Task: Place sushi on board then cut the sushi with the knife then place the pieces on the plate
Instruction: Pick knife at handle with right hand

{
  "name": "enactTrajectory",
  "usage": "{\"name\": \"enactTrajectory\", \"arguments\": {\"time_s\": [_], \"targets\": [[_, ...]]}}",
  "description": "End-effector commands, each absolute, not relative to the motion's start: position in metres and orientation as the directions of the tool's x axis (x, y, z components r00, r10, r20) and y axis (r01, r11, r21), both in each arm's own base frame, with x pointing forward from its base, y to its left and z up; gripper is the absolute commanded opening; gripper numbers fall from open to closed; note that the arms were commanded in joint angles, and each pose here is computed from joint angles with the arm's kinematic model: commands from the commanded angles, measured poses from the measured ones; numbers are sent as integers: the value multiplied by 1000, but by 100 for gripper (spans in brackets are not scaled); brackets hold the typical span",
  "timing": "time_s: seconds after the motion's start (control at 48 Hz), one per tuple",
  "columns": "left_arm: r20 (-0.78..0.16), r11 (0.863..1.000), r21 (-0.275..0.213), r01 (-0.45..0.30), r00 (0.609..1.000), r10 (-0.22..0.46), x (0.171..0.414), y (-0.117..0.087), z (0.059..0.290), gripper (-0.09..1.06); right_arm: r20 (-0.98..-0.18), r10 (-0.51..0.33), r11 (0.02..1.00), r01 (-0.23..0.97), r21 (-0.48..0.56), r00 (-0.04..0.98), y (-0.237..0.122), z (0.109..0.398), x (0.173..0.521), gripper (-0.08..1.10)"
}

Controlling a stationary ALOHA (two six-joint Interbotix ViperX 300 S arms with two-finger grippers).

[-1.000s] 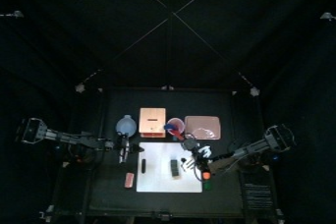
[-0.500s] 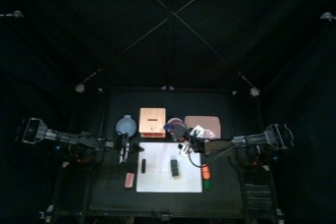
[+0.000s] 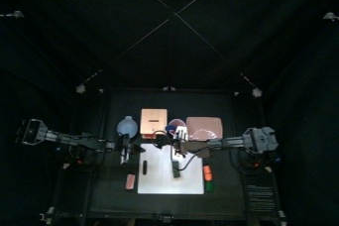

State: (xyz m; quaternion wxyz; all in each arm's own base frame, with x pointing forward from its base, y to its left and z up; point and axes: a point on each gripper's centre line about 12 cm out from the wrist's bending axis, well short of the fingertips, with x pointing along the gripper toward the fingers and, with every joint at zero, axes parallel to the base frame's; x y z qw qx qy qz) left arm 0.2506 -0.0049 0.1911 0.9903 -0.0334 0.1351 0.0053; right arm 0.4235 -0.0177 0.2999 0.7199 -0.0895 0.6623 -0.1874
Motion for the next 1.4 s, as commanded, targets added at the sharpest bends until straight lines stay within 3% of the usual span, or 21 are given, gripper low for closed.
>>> {"name": "enactTrajectory", "arguments": {"time_s": [0.021, 0.646, 0.812, 1.229, 1.396], "targets": [[-255, 997, -68, -22, 967, 4, 253, -4, 195, -2, -917, -398, 911, 135, -391, 32, -20, 310, 429, 96], [-264, 998, -65, -23, 965, 5, 250, -4, 192, -1, -920, -370, 913, 130, -386, -129, -63, 267, 427, 94], [-265, 998, -65, -23, 964, 5, 250, -4, 192, -2, -924, -360, 918, 130, -376, -129, -66, 266, 427, 85], [-267, 998, -64, -22, 964, 4, 250, -4, 191, -2, -938, -322, 931, 134, -339, -132, -65, 263, 429, 48], [-270, 998, -65, -23, 963, 5, 249, -4, 190, -2, -940, -323, 930, 148, -337, -114, -67, 271, 428, 40]]}}
